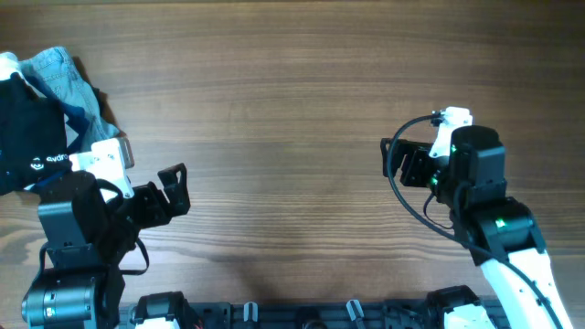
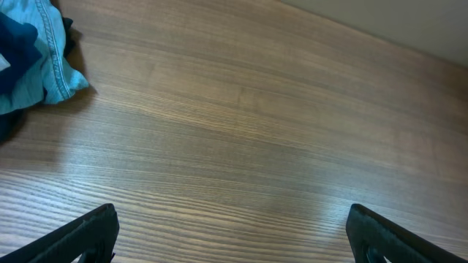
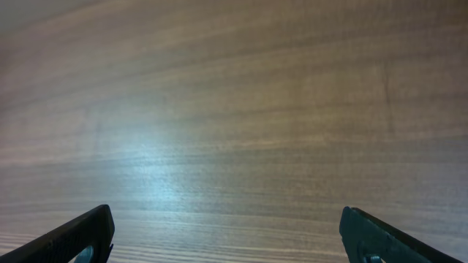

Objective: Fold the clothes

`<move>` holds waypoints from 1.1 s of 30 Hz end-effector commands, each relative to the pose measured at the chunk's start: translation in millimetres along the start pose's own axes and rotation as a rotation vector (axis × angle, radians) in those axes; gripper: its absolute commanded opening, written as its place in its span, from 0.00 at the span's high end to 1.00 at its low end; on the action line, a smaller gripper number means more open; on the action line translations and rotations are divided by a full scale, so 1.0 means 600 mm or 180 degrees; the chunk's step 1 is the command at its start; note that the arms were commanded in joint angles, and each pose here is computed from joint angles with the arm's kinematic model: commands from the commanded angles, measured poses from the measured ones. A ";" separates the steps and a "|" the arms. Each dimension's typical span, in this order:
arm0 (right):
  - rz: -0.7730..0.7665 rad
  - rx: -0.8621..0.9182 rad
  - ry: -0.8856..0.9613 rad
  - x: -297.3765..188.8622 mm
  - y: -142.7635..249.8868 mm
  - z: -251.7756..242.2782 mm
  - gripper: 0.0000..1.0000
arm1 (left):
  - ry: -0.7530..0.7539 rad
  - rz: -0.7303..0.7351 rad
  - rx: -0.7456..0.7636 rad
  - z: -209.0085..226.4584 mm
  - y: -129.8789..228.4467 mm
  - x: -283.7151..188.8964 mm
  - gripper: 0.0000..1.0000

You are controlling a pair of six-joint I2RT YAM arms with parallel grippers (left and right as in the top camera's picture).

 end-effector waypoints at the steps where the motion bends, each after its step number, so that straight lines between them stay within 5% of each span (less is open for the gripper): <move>1: 0.0159 0.0044 0.0133 0.026 0.012 -0.012 0.00 | -0.0004 0.0013 -0.0038 0.001 0.003 0.003 0.00; 12: 0.0331 0.0037 0.0272 0.048 0.027 -0.025 0.00 | -0.0004 0.0013 -0.0038 0.001 0.003 0.003 0.00; 20: -0.0321 -0.0421 0.0160 -0.043 -0.003 -0.018 0.00 | -0.0004 0.0013 -0.0038 0.001 0.003 0.003 0.00; 33: -0.1466 -0.0543 -0.0526 -0.050 0.109 -0.044 0.00 | -0.0004 0.0013 -0.0038 0.001 0.003 0.003 0.00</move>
Point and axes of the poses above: each gripper's point midway between its finger pads, its own x axis out along the fingers, its own z axis along the line the jaws close on, y = z × x, the point moved 2 cm from there along -x, back along the fingers, and after that the axes turned 3 degrees about x, right-handed, at the moved point
